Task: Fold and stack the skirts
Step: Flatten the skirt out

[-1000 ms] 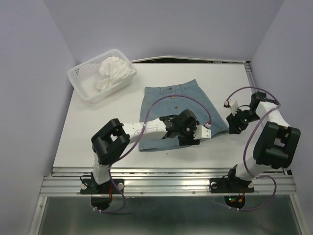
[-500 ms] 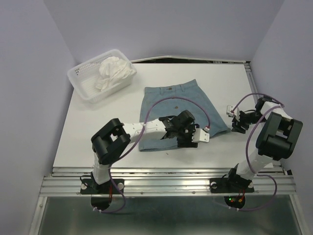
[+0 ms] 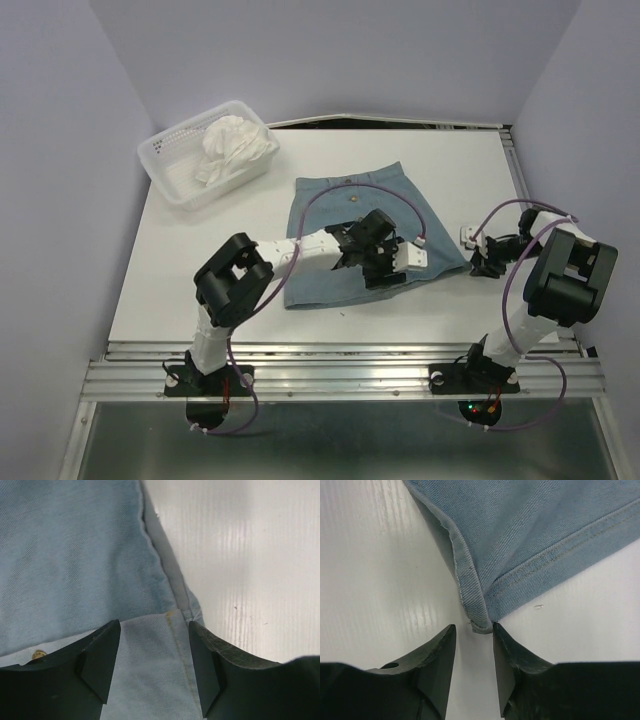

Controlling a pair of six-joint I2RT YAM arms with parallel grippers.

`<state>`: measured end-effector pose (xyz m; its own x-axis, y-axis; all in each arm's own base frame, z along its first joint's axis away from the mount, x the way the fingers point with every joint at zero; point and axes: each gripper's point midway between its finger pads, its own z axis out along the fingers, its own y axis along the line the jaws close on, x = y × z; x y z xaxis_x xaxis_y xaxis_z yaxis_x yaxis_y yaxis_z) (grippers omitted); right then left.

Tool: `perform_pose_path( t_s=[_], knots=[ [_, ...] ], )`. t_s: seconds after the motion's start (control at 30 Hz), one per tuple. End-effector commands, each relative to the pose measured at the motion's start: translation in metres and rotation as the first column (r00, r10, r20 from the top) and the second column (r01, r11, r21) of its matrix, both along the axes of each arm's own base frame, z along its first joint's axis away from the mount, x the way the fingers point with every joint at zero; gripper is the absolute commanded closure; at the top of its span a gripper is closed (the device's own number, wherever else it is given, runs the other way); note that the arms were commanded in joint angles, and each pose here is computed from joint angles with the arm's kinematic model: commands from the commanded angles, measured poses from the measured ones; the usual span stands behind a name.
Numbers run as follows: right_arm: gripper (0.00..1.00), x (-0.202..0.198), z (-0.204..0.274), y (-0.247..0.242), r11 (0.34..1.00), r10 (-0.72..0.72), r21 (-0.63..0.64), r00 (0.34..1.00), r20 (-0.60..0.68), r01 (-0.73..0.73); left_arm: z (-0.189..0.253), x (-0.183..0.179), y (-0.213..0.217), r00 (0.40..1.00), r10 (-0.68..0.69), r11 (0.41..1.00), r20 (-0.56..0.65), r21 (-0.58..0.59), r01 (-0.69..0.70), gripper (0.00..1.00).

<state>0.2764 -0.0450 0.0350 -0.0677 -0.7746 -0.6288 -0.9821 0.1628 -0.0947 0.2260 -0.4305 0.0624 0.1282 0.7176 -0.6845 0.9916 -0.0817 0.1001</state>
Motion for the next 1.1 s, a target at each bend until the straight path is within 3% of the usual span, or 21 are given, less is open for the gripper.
perform_pose_path(
  t_s=[0.0,0.1,0.23,0.37,0.47,0.5,0.57,0.6,0.67,0.8,0.83,0.93,1.0,1.07],
  knots=[
    [0.61,0.007,-0.001,0.006,0.952,0.305,-0.084,0.932,0.198,-0.294,0.031,0.019,-0.010,0.998,0.054,0.995,-0.031,-0.080,-0.057,0.32],
    [0.69,0.004,-0.003,0.006,0.948,0.318,-0.098,0.926,0.203,-0.304,0.048,0.039,-0.012,0.990,0.126,0.982,-0.064,-0.130,-0.134,0.33],
    [0.99,0.004,-0.004,0.005,0.958,0.284,-0.096,0.938,0.198,-0.270,0.070,0.068,-0.018,0.972,0.218,0.952,-0.091,-0.198,-0.232,0.33],
    [0.99,0.011,0.006,0.005,0.981,0.187,-0.080,0.964,0.187,-0.175,0.052,0.104,-0.017,0.928,0.365,0.911,-0.081,-0.177,-0.374,0.33],
    [0.99,0.017,0.020,-0.002,0.998,-0.010,-0.056,0.990,0.140,0.018,0.018,0.129,-0.005,0.860,0.497,0.857,-0.118,-0.088,-0.508,0.39],
    [0.99,0.029,0.026,-0.008,0.995,-0.065,-0.066,0.983,0.172,0.077,0.012,0.134,-0.002,0.841,0.523,0.843,-0.140,-0.065,-0.534,0.41],
    [0.99,0.031,0.037,-0.019,0.961,-0.265,-0.060,0.959,0.099,0.271,-0.009,0.151,0.011,0.774,0.606,0.787,-0.183,-0.005,-0.617,0.47],
    [0.99,0.041,0.044,-0.027,0.918,-0.388,-0.048,0.918,0.088,0.393,-0.014,0.155,0.015,0.756,0.626,0.771,-0.193,0.010,-0.636,0.48],
    [0.99,0.044,0.051,-0.044,0.871,-0.471,-0.108,0.877,0.093,0.479,-0.033,0.165,0.024,0.701,0.677,0.728,-0.223,0.061,-0.683,0.52],
    [0.99,0.022,0.044,-0.049,0.743,-0.660,-0.201,0.750,-0.054,0.639,-0.064,0.163,0.040,0.622,0.729,0.678,-0.286,0.175,-0.714,0.56],
    [0.99,0.011,0.038,-0.055,0.652,-0.750,-0.269,0.656,-0.086,0.709,-0.069,0.162,0.042,0.611,0.736,0.670,-0.292,0.190,-0.717,0.58],
    [0.99,-0.015,0.021,-0.056,0.499,-0.865,-0.385,0.472,-0.169,0.776,-0.080,0.165,0.052,0.583,0.754,0.650,-0.303,0.219,-0.727,0.61],
    [0.99,-0.032,0.012,-0.068,0.390,-0.919,-0.491,0.365,-0.151,0.779,-0.085,0.169,0.058,0.541,0.777,0.620,-0.321,0.243,-0.746,0.63],
    [0.99,-0.031,0.018,-0.078,0.272,-0.961,-0.524,0.254,-0.108,0.807,-0.085,0.170,0.060,0.537,0.783,0.613,-0.314,0.244,-0.752,0.65]
  ],
)
